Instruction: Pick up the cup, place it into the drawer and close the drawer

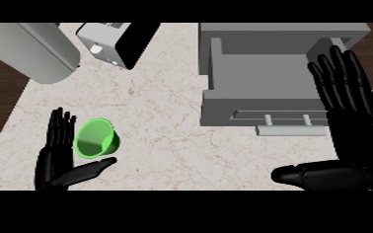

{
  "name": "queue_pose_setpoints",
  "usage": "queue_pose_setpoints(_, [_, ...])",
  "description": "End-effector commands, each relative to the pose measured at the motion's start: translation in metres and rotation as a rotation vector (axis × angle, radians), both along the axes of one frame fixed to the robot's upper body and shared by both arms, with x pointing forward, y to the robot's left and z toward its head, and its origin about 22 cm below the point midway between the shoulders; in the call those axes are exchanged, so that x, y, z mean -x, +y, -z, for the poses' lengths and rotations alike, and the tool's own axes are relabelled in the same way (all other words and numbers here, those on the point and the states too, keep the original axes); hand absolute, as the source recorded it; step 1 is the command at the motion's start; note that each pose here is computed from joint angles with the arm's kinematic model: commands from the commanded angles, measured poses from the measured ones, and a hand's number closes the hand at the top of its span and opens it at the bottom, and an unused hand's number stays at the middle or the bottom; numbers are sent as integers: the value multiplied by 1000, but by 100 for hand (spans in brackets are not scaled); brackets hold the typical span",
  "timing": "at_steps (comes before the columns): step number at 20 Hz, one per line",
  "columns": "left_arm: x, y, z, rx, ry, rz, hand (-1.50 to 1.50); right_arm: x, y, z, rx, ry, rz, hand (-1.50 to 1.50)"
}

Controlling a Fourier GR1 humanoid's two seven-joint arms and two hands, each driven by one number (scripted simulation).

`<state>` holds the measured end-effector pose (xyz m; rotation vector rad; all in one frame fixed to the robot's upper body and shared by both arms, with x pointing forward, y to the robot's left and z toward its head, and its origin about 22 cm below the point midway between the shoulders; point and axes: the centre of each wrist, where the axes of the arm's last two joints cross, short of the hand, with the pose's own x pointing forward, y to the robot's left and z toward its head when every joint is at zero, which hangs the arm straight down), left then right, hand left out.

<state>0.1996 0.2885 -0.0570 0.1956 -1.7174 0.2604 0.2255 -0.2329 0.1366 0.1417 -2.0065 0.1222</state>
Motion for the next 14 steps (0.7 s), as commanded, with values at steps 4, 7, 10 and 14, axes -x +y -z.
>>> queue_pose_setpoints(4, [-10,-5,37,9,-2,-23,-150,-8,-11,-10,2,-10,-4,-150])
queue_pose_setpoints(7, [11,16,42,17,-2,-32,-150,3,6,14,12,-8,-8,-150])
queue_pose_setpoints(10, [-8,16,46,12,-12,-50,-150,3,20,-2,-12,10,-7,-150])
queue_pose_setpoints(14, [11,-5,73,6,0,-36,-150,0,6,-8,11,-7,-16,-150])
